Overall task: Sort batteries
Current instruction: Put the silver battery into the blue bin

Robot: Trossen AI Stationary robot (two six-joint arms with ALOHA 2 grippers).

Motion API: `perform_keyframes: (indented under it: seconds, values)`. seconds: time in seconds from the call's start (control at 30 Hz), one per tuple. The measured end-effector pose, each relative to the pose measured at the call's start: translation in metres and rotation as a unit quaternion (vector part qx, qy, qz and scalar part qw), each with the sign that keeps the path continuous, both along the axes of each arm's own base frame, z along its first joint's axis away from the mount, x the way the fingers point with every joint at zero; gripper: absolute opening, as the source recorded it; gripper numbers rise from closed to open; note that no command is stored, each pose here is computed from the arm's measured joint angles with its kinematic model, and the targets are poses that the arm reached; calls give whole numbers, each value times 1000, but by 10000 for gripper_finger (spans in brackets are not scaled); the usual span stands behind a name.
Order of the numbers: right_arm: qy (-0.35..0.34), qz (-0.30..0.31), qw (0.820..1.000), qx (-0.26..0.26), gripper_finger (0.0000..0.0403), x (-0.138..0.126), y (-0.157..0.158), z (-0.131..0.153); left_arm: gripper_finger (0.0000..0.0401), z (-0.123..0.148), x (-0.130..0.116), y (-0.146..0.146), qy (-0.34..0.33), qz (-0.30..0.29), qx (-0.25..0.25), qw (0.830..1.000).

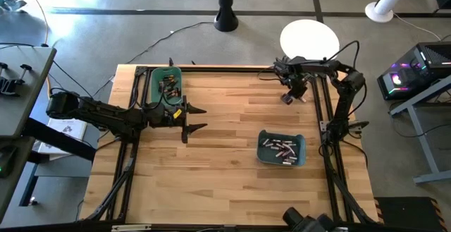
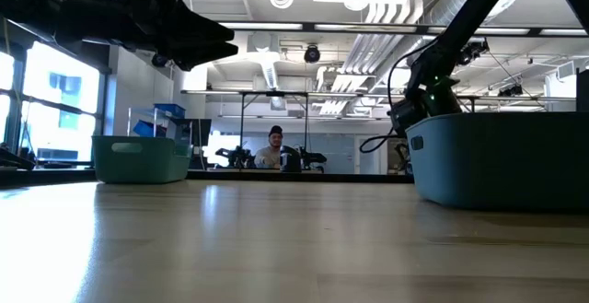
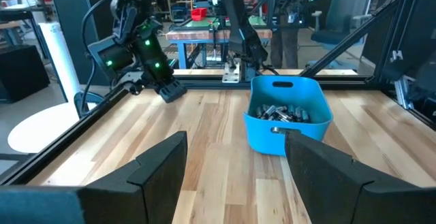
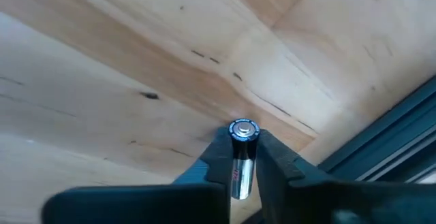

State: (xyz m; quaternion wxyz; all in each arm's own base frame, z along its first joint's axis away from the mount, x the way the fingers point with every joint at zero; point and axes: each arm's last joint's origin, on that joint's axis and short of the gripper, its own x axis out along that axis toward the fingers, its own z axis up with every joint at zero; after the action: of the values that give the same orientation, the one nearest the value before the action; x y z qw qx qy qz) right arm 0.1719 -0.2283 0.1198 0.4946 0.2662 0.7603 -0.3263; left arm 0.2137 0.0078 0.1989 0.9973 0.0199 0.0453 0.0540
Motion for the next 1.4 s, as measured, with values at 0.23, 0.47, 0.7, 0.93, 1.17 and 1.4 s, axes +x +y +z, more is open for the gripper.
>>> perform_keyframes:
  seconds: [0.23, 0.47, 0.7, 0.93, 1.17, 1.4]
  values:
    - [-20, 77, 995, -55, 22, 31, 32, 16, 238, 0, 0, 0, 0, 0, 0, 1000]
    - [-171, 142, 959, -175, 12, 62, 114, 100, 238, 0, 0, 0, 2, -1, 0, 1000]
    - [-376, 145, 890, -215, 11, 49, 228, 164, 238, 0, 0, 0, 2, -1, 0, 1000]
    - [-454, 240, 848, -132, 11, 49, 322, 159, 238, 1, 0, 0, -6, 0, -1, 1000]
    - [-359, 252, 891, -116, 12, 60, 345, 119, 238, 6, 0, 0, -31, 0, -3, 1000]
    - [-290, 220, 921, -138, 46, 72, 327, 99, 238, 6, 0, 0, -32, 0, -3, 999]
